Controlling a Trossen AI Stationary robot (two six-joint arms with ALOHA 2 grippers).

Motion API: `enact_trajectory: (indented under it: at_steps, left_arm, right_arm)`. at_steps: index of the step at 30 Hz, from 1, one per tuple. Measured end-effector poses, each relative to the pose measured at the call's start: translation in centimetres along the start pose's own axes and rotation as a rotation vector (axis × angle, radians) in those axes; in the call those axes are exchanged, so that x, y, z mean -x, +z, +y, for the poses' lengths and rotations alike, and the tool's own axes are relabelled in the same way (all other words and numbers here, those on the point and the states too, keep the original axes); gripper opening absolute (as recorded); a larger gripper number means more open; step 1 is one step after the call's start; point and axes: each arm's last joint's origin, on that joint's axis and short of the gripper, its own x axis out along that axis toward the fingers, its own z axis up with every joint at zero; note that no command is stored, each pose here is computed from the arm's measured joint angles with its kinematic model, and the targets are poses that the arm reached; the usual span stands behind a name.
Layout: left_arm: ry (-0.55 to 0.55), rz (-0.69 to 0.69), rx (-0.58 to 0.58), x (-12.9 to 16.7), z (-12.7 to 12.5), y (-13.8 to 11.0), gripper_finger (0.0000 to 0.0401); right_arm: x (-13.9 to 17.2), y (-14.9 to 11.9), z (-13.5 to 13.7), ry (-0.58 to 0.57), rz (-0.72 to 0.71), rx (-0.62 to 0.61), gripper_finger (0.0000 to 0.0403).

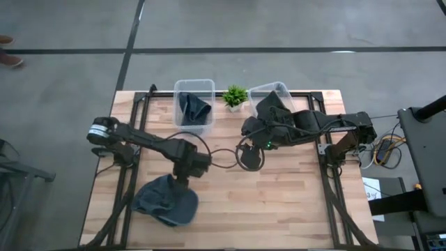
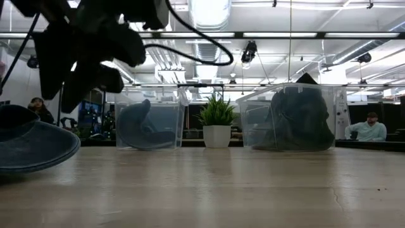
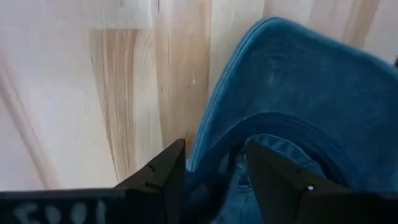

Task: Pick & Place hat
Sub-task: Put the right blue cap into the left transparent bin

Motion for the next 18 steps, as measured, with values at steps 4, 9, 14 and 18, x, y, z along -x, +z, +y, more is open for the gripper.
enact_trajectory:
  at_steps: [4,9,14,18]
  left_arm:
    - [-0.003,0.004,-0.010,-1.1,0.4,-0.3,0.0161]
    - [-0.012,-0.016,-0.060,-1.6,0.6,-0.2,0.0161]
    - [-0.074,-0.025,-0.069,-2.8,0.8,0.0,0.0161]
    - [-0.087,-0.009,-0.059,-3.6,1.0,0.1,0.0161]
  right_arm:
    - [0.0,0.0,0.0,0.000,0.000,-0.004,0.0230]
    - [0.0,0.0,0.0,0.000,0.000,-0.007,0.0228]
    - [0.0,0.0,0.0,0.000,0.000,-0.019,0.0227]
    - [0.0,0.0,0.1,0.001,0.000,-0.032,0.0226]
